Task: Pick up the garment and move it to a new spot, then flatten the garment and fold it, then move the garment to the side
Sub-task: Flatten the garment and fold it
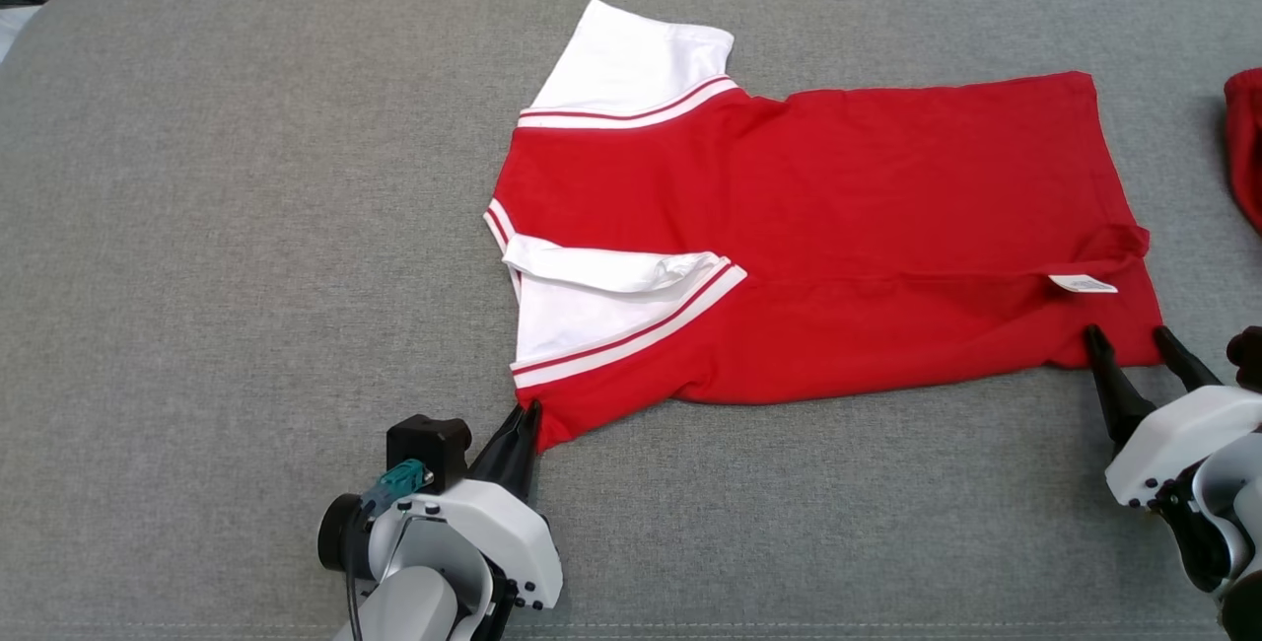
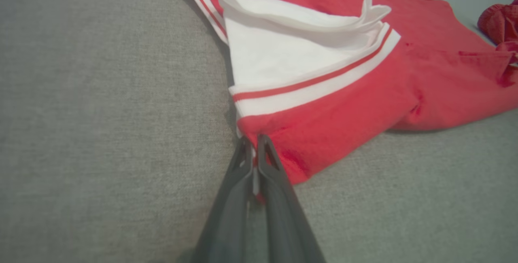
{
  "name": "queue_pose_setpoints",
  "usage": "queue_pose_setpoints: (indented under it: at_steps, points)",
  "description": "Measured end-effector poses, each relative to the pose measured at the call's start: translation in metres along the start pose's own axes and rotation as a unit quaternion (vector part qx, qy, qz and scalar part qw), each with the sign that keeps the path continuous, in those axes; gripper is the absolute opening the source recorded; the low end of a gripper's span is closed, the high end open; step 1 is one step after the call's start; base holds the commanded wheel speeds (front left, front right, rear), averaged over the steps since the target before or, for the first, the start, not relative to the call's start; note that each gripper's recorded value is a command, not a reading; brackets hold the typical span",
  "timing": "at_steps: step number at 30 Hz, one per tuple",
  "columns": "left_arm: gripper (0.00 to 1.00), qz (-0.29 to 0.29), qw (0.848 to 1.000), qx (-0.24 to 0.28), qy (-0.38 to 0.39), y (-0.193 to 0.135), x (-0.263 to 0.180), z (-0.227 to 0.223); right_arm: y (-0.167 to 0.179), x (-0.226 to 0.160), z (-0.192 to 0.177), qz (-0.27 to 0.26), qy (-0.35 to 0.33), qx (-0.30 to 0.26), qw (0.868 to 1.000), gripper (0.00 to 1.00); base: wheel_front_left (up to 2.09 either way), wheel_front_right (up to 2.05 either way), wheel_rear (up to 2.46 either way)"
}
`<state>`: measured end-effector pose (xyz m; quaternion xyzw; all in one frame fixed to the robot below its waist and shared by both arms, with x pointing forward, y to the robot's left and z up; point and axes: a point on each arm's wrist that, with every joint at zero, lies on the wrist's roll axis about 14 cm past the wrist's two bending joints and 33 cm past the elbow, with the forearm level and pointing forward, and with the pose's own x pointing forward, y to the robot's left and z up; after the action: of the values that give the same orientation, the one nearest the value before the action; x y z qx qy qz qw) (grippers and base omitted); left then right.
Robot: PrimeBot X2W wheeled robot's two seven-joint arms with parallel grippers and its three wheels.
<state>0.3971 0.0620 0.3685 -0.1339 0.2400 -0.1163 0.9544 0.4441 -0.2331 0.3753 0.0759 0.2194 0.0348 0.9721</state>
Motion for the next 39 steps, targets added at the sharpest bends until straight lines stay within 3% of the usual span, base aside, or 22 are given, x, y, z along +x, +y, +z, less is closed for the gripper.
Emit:
queue_pose_setpoints:
  at_steps: [10,11,12,13,14,15,30,39]
  points:
    - [0.0,0.002,1.0,0.007,0.0,0.005,0.001,0.002,-0.009,0.009,-0.013,-0.017,0.034,0.01,0.999,1.0,0.0,0.0,0.0]
    - [0.0,0.002,1.0,0.007,0.0,0.005,0.002,0.002,-0.01,0.01,-0.013,-0.019,0.036,0.01,0.999,0.52,0.0,0.0,0.0]
    - [0.0,0.002,1.0,0.009,0.0,0.005,0.002,0.002,-0.011,0.011,-0.013,-0.019,0.037,0.007,0.999,0.52,0.0,0.0,0.0]
    - [0.0,0.002,1.0,0.009,0.0,0.005,0.002,0.002,-0.011,0.011,-0.013,-0.019,0.037,0.007,0.999,0.33,0.0,0.0,0.0]
    - [0.0,0.001,1.0,0.01,-0.002,0.005,0.003,0.004,-0.011,0.011,-0.013,-0.019,0.038,0.006,0.999,0.03,0.0,0.0,0.0]
    - [0.0,0.001,1.0,0.012,-0.003,0.006,0.004,0.006,-0.011,0.011,-0.014,-0.019,0.04,0.005,0.999,0.0,0.0,0.0,0.0]
    - [0.0,-0.008,0.998,0.062,-0.005,0.014,-0.006,0.023,-0.014,-0.017,-0.025,0.0,0.053,-0.02,0.998,0.0,0.0,0.0,0.0]
    - [0.0,-0.007,0.997,0.06,0.041,0.007,-0.039,0.001,-0.03,-0.048,-0.043,-0.007,0.071,-0.02,0.997,0.0,0.0,0.0,0.0]
